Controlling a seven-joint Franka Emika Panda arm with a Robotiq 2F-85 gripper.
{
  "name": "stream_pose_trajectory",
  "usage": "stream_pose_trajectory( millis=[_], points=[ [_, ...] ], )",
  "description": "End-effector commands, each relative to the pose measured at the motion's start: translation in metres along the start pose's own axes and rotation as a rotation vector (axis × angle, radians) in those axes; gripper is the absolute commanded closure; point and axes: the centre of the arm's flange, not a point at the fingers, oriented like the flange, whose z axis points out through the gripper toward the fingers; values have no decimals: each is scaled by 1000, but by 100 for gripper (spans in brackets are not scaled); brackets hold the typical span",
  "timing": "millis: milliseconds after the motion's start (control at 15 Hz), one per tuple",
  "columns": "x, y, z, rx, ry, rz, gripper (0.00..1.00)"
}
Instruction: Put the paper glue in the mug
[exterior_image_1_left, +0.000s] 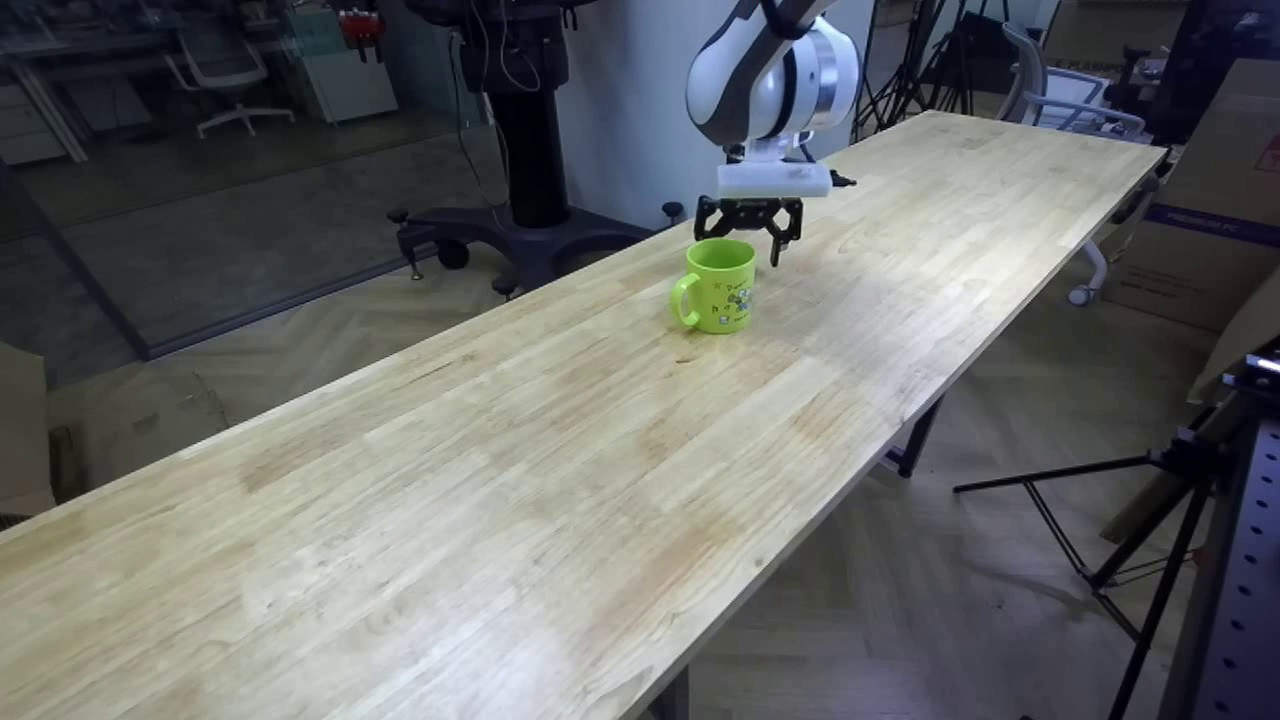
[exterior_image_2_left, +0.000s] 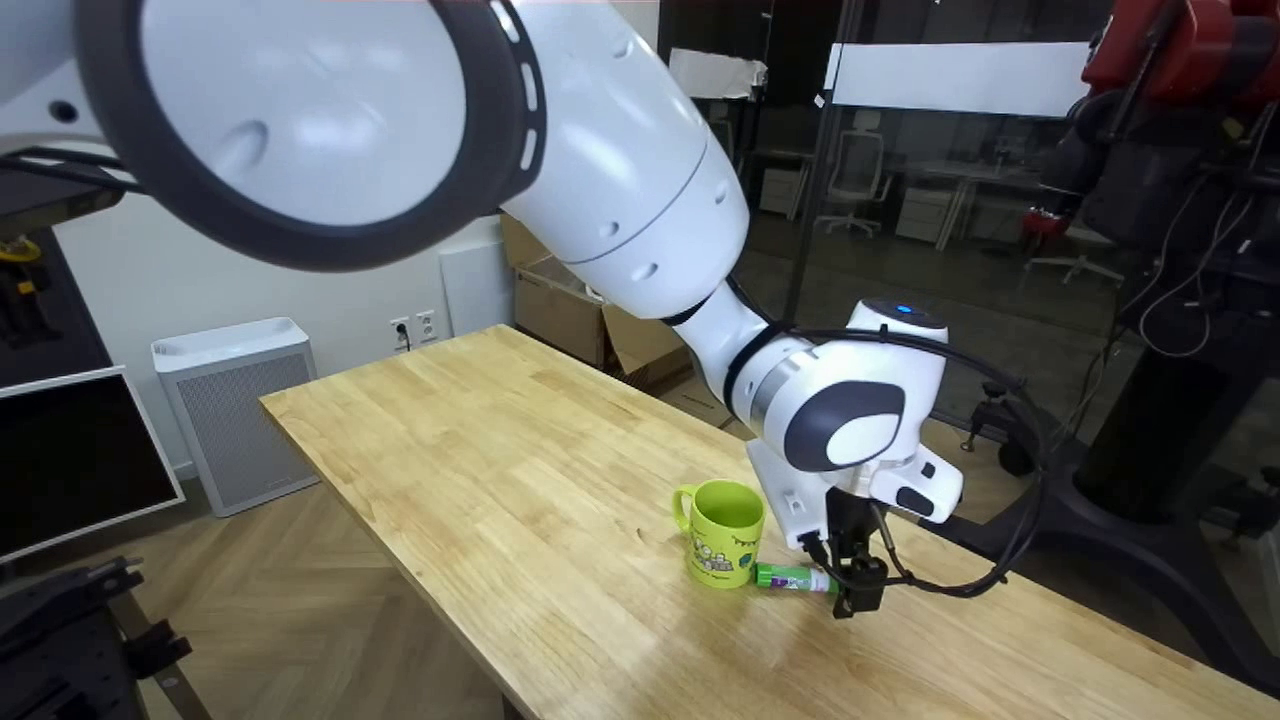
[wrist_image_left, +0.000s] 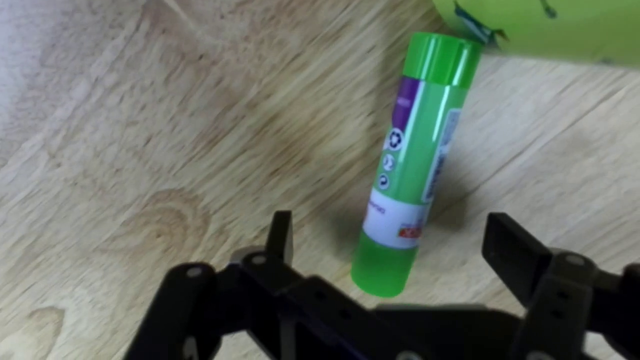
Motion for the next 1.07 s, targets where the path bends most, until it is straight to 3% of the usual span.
stream_pose_trajectory(
  millis=[0,333,600,800,1000],
  points=[
    [14,-9,4,37,28,50,33],
    [13,-8,3,65,-14,67,69],
    [8,0,-19,67,-5,73,95],
    [1,6,-51,51,47,82,93],
    [-6,6,-95,30,166,86,93]
  ],
)
